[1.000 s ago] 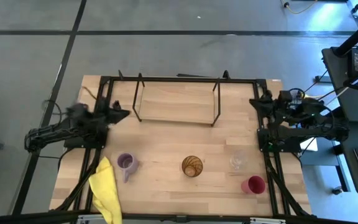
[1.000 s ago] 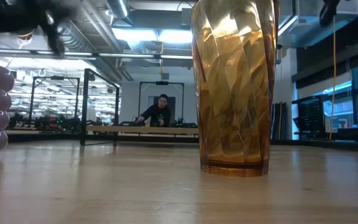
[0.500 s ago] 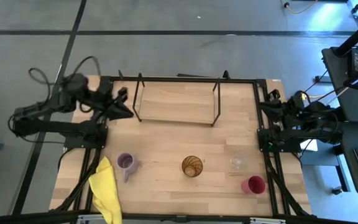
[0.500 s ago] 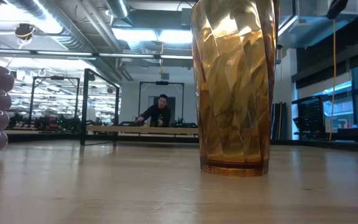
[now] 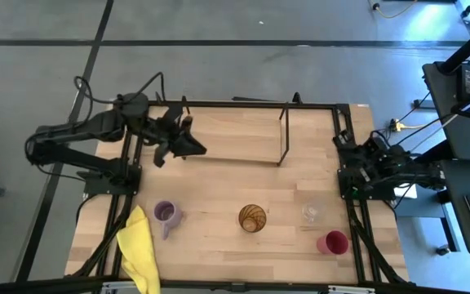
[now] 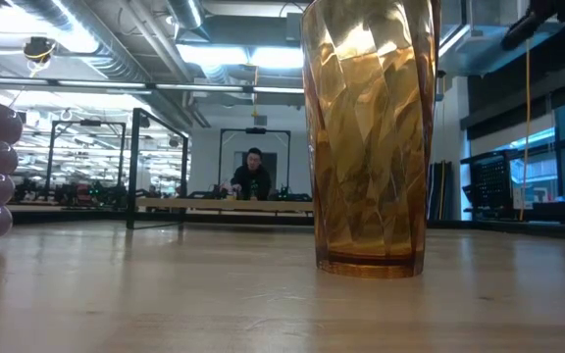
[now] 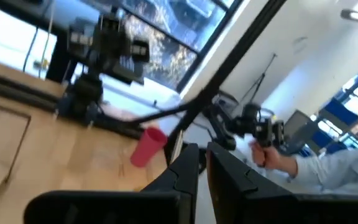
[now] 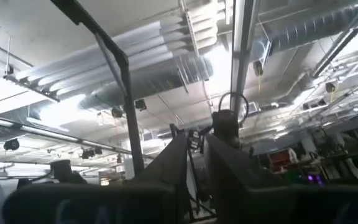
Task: Stack small to large cups/mugs on shelf
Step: Put the brown cup on the shelf
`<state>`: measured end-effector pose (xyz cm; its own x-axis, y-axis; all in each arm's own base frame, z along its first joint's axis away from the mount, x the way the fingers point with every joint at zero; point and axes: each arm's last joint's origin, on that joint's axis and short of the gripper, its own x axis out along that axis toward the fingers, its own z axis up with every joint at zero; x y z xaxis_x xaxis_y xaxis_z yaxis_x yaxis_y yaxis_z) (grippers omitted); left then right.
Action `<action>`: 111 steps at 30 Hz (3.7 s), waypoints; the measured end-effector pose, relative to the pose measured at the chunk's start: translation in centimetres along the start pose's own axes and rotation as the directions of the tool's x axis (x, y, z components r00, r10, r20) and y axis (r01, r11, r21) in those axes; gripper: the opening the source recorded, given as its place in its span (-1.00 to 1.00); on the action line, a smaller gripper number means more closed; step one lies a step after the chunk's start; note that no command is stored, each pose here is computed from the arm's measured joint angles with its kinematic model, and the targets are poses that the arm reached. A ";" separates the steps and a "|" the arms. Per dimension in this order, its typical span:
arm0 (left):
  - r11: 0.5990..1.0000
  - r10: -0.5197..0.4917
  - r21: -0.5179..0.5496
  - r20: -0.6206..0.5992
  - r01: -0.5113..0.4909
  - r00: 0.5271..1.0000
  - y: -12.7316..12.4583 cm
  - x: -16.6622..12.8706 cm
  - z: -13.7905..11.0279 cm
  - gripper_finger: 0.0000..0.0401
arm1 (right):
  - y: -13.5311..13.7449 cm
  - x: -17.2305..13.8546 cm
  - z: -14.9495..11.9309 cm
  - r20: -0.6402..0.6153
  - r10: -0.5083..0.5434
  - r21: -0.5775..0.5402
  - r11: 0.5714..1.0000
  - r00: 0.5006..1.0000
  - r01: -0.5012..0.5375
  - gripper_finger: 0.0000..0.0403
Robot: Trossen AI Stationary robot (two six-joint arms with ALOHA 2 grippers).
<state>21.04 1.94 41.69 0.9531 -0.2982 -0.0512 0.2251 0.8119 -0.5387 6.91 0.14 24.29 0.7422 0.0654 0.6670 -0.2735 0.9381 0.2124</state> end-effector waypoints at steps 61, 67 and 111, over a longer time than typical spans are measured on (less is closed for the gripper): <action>0.890 0.328 0.454 -0.567 -0.045 0.755 -4.2 4.7 -7.9 -0.94 | -0.7 -0.7 -2.5 -0.158 -0.003 -0.082 0.997 0.987 -0.010 -0.71; 0.830 0.359 0.557 -0.521 -0.010 0.775 -5.2 8.2 -4.7 -0.99 | -0.7 -0.7 -2.6 -0.162 -0.004 -0.082 0.997 0.987 -0.009 -0.71; 0.899 0.433 0.291 -0.700 -0.328 0.567 1.4 23.8 -11.3 -0.23 | -0.8 -0.7 -2.7 -0.174 -0.009 -0.085 0.996 0.985 -0.006 -0.71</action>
<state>41.70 -9.71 30.20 0.4966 -0.1687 -0.8515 -0.0518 0.9734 -0.2230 8.23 0.27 21.74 0.8395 0.1155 0.5309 -0.2254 0.9631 0.1470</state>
